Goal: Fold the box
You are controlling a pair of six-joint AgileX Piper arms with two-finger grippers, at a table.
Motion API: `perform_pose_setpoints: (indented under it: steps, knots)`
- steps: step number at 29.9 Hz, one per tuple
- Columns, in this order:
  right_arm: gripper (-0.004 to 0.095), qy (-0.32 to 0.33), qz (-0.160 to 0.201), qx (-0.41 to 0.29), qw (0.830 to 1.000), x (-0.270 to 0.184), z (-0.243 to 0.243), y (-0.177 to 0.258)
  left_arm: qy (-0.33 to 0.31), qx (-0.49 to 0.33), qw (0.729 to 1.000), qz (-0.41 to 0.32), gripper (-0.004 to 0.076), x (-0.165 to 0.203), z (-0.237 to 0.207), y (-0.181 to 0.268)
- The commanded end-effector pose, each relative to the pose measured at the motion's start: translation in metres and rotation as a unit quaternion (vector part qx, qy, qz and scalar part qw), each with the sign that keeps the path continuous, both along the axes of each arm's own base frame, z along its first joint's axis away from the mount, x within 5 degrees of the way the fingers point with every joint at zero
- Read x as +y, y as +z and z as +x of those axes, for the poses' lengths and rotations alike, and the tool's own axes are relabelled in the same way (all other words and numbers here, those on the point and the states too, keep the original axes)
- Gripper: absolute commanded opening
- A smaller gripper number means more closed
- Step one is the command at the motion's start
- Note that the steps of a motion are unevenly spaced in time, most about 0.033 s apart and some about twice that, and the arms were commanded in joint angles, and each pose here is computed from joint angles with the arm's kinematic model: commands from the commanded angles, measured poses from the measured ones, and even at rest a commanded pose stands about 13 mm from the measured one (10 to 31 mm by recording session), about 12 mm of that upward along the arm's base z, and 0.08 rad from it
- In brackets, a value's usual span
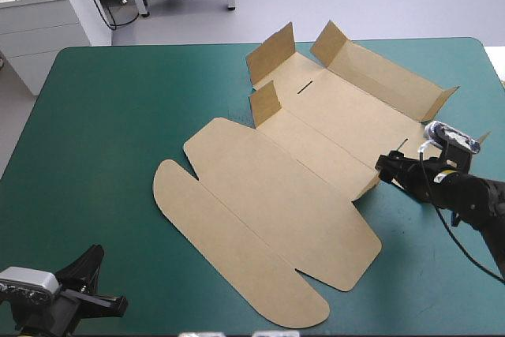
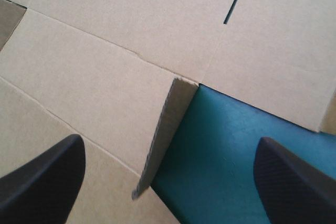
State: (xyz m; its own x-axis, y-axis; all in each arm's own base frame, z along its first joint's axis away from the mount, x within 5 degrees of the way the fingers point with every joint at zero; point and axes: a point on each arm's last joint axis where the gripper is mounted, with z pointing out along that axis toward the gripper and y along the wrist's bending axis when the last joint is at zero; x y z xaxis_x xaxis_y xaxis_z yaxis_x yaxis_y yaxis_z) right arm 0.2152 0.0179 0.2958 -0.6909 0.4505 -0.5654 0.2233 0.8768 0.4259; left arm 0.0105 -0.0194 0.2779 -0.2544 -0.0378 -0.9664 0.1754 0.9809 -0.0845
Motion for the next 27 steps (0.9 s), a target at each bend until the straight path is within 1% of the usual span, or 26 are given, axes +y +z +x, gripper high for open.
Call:
perform_pose_setpoints:
  steps: [1,7,9,11,13,15,16,18,19,20,24,26,27]
  knots:
    - [0.0806,-0.017,0.02,-0.028,0.999,0.0,0.024,0.01,0.003,-0.049,0.999,-0.016,-0.0008,0.0,-0.002,0.013]
    - [0.0803,-0.027,0.047,0.041,0.998,0.003,0.045,-0.019,0.003,-0.049,0.999,-0.016,-0.0008,0.0,-0.002,0.013]
    - [0.0775,-0.043,0.065,0.072,0.994,0.004,0.047,-0.027,0.003,-0.05,0.999,-0.016,-0.0008,0.0,-0.002,0.014]
    - [0.0711,-0.064,0.084,0.097,0.99,0.004,0.048,-0.033,0.003,-0.051,0.999,-0.016,-0.0008,0.0,-0.002,0.014]
    - [0.0607,-0.088,0.103,0.102,0.985,0.004,0.049,-0.033,0.003,-0.051,0.999,-0.016,-0.0008,0.0,-0.002,0.014]
    - [0.0451,-0.099,0.112,0.101,0.984,0.004,0.05,-0.033,0.003,-0.051,0.999,-0.016,-0.0008,0.0,-0.002,0.014]
    - [0.0332,-0.1,0.113,0.1,0.983,0.004,0.05,-0.032,0.003,-0.051,0.999,-0.016,-0.0008,0.0,-0.002,0.014]
    - [0.0053,-0.097,0.11,0.102,0.984,0.004,0.05,-0.032,0.003,-0.051,0.999,-0.016,-0.0008,0.0,-0.002,0.014]
    - [-0.0018,-0.098,0.111,0.102,0.984,0.004,0.05,-0.032,0.003,-0.051,0.999,-0.016,-0.0008,0.0,-0.002,0.014]
    - [0.0,-0.099,0.112,0.101,0.984,0.004,0.05,-0.032,0.003,-0.051,0.999,-0.016,-0.0008,0.0,-0.002,0.014]
    - [0.0003,-0.1,0.113,0.094,0.984,0.004,0.051,-0.031,0.003,-0.051,0.999,-0.016,-0.0008,0.0,-0.002,0.014]
    - [0.0003,-0.089,0.102,0.092,0.987,0.004,0.051,-0.031,0.003,-0.051,0.999,-0.016,-0.0008,0.0,-0.002,0.014]
    - [0.0003,-0.077,0.09,0.09,0.989,0.003,0.051,-0.031,0.003,-0.051,0.999,-0.016,-0.0008,0.0,-0.002,0.014]
